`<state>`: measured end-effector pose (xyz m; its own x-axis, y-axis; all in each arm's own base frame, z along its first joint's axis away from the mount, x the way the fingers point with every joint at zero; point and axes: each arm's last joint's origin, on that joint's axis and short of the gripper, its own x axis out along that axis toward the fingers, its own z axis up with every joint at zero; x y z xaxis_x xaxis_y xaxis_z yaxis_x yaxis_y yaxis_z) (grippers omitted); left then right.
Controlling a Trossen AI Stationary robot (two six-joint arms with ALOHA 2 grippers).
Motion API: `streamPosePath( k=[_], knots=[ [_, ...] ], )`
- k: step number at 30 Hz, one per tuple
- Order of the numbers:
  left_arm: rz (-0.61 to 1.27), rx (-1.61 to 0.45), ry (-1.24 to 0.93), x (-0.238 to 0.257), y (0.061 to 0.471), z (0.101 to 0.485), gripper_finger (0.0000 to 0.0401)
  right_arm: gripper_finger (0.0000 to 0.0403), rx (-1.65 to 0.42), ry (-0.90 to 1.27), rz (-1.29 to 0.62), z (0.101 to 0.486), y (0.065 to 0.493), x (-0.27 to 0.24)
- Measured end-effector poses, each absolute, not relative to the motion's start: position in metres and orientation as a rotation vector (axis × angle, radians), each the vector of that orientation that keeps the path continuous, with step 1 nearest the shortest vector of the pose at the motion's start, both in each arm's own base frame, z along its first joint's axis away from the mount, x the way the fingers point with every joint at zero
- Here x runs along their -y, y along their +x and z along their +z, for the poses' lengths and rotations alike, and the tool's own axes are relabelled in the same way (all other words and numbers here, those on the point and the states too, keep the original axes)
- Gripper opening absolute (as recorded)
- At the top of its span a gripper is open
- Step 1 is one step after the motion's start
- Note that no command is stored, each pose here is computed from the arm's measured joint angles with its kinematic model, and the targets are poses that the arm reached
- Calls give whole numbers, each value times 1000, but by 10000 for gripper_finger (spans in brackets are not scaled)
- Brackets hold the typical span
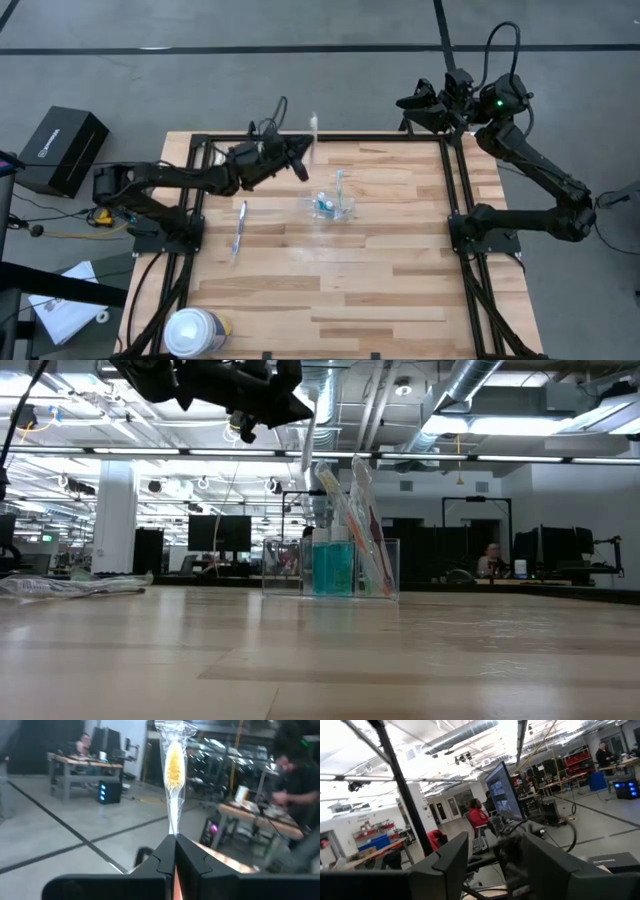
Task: Pick & Place toothbrushing station
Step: Put the orange toothbrush into the transparent organizer
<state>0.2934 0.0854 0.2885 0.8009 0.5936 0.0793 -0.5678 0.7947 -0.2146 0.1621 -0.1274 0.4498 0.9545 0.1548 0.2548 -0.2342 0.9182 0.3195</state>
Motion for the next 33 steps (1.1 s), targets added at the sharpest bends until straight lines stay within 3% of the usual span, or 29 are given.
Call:
streamPosePath(
  k=[19, 33],
  knots=[
    [603, 159, -250, -41, 242, 191, 0, 177, 232, 416, 210, 447, 174, 121],
    [504, 231, -218, -40, 246, 170, 0, 140, 176, 438, 275, 433, 206, 117]
  ],
)
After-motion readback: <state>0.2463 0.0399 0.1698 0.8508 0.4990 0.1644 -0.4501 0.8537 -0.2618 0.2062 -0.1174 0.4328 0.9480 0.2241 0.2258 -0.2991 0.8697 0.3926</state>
